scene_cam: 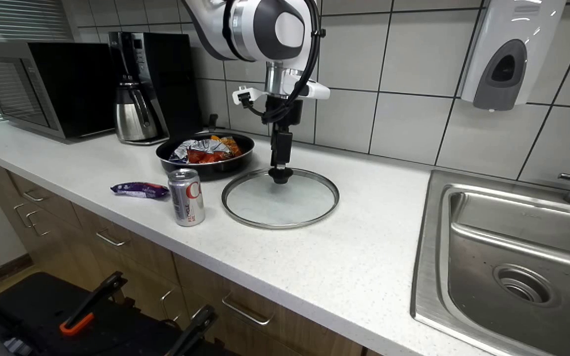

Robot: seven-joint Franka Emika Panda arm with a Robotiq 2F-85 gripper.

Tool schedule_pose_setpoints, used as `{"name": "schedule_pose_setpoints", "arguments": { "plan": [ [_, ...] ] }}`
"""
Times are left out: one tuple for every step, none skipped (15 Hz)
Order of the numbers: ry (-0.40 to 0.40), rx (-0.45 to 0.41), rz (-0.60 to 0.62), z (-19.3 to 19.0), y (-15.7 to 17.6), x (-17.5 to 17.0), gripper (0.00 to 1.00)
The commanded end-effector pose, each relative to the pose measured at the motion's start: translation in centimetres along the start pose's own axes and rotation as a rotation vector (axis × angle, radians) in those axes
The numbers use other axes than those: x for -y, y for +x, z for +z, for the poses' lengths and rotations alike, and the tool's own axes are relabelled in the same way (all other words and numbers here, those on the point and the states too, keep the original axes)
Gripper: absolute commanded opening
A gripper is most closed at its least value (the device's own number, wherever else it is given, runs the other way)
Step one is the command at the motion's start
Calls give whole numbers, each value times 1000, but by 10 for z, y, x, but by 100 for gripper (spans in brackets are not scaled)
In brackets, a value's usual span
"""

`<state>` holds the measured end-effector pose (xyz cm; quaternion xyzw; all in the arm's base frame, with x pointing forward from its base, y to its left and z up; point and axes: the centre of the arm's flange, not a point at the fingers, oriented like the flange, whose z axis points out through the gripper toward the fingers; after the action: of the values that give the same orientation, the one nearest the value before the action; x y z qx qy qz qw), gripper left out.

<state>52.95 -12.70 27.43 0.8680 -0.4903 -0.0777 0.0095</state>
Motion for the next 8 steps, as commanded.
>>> {"name": "schedule_pose_setpoints", "arguments": {
  "plan": [
    [16,-2,-20,-1,6,5,100],
    [13,-8,-16,0,6,6,100],
    [12,-11,-16,0,6,6,100],
    [12,-19,-16,0,6,6,100],
    [12,-27,-14,1,7,6,100],
    [14,-31,-15,2,8,6,100],
    [17,-33,-15,3,8,7,100],
    [19,-35,-16,4,8,7,100]
  ]
}}
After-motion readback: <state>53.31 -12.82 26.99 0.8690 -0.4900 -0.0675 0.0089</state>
